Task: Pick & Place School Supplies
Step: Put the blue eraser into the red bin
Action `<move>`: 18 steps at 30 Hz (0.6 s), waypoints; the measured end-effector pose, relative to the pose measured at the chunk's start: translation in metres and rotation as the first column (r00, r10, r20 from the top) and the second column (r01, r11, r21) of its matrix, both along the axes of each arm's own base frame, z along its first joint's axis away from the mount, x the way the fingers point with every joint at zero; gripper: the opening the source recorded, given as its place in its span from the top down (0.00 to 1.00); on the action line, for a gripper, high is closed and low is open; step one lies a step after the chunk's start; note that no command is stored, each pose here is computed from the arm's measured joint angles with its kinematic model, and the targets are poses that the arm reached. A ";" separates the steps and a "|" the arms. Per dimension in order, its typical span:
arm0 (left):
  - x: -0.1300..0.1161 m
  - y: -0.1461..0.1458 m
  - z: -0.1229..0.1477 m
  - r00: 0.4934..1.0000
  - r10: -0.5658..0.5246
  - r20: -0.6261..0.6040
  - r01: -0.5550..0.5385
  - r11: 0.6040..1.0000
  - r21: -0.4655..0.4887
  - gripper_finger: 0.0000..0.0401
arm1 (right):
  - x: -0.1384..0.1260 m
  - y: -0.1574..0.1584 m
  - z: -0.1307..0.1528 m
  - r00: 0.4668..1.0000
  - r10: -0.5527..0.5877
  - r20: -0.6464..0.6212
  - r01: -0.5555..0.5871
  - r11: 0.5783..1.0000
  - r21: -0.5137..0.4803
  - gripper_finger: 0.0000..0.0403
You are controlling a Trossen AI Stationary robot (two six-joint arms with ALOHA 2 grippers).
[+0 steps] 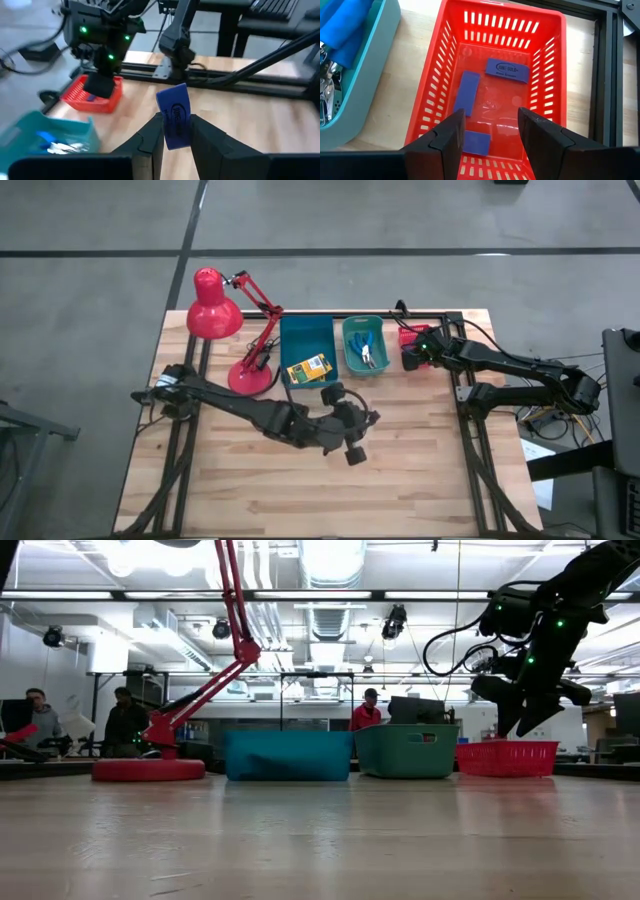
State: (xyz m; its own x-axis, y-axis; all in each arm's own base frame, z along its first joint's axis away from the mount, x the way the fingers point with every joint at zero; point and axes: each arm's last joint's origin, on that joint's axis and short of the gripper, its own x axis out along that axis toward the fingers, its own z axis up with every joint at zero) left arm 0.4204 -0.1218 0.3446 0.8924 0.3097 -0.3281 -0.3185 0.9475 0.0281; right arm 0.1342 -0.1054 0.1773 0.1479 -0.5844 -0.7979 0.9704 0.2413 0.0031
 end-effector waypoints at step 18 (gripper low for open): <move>0.009 0.064 -0.047 0.978 0.161 -0.136 -0.155 0.987 0.051 0.78 | 0.000 0.000 0.000 0.993 -0.095 0.068 0.093 0.995 0.021 0.56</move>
State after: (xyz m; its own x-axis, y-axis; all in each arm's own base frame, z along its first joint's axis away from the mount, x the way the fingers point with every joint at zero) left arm 0.4291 -0.0583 0.2979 0.7776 0.4587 -0.4300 -0.4546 0.8827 0.1195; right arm 0.1342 -0.1055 0.1773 0.1481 -0.5845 -0.7978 0.9861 0.1484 0.0743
